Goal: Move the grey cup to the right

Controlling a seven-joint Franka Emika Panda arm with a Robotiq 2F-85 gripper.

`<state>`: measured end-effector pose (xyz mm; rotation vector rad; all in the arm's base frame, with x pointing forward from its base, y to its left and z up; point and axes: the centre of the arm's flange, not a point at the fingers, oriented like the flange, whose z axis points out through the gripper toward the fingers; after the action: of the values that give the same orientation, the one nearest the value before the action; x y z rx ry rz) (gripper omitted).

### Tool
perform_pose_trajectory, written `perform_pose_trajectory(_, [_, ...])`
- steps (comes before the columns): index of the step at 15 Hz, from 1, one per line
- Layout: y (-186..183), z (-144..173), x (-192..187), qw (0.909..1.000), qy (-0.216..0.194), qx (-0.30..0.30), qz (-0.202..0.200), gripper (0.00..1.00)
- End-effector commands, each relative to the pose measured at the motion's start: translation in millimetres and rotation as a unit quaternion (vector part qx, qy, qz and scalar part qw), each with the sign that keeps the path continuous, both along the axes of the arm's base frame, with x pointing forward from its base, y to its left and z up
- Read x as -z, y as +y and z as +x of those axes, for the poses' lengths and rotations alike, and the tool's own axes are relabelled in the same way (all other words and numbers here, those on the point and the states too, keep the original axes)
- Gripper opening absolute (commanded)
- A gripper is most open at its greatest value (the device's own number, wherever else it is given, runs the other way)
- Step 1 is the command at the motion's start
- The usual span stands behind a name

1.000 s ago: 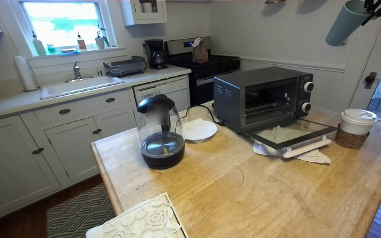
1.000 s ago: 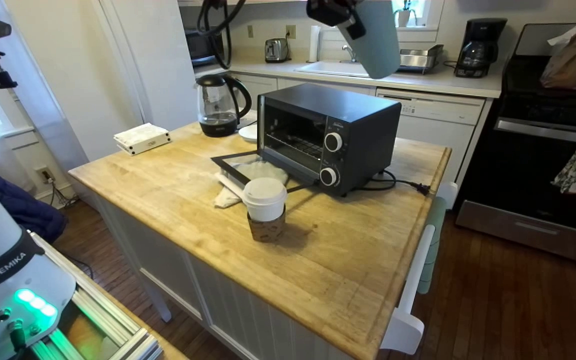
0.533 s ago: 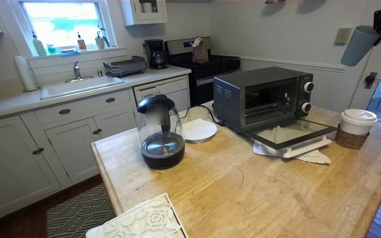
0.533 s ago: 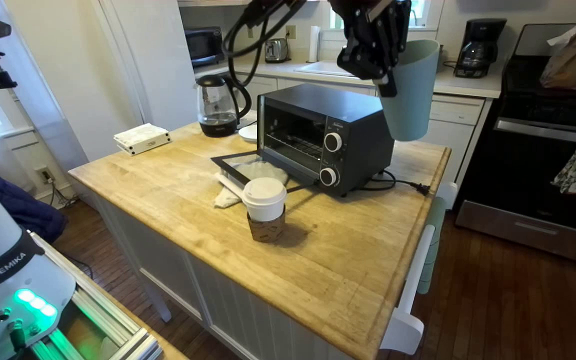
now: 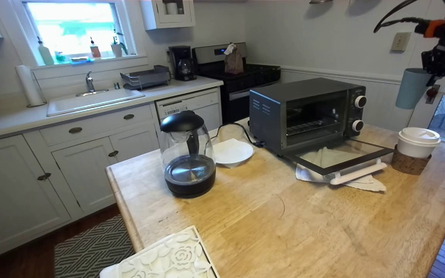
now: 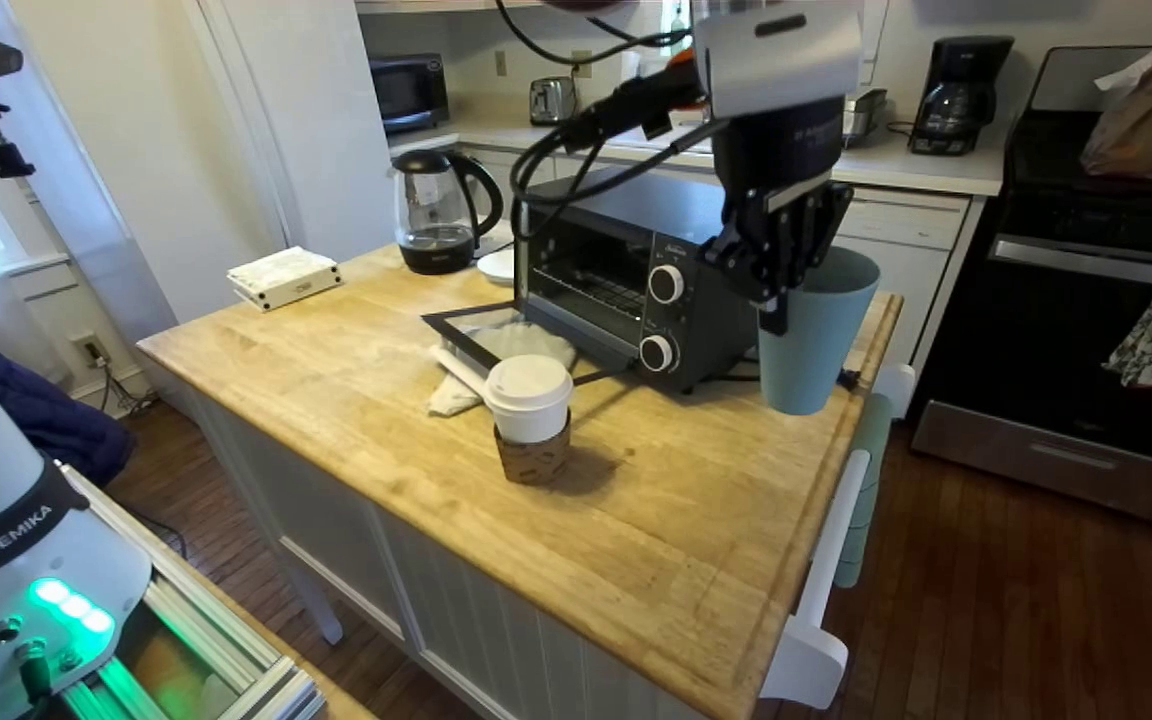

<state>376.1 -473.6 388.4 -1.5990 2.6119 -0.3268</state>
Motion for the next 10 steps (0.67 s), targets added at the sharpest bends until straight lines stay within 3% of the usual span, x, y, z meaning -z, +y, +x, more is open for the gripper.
perform_pose_trajectory(1, [-7.6,46.1,32.3,0.9992,0.030,0.025,-0.005,0.01])
perform_pose_trajectory(6, [1.0,90.1,68.2,0.9975,0.063,0.025,-0.016,0.01])
perform_pose_trajectory(10, [-2.9,107.4,89.9,0.9963,0.081,0.022,-0.021,0.01])
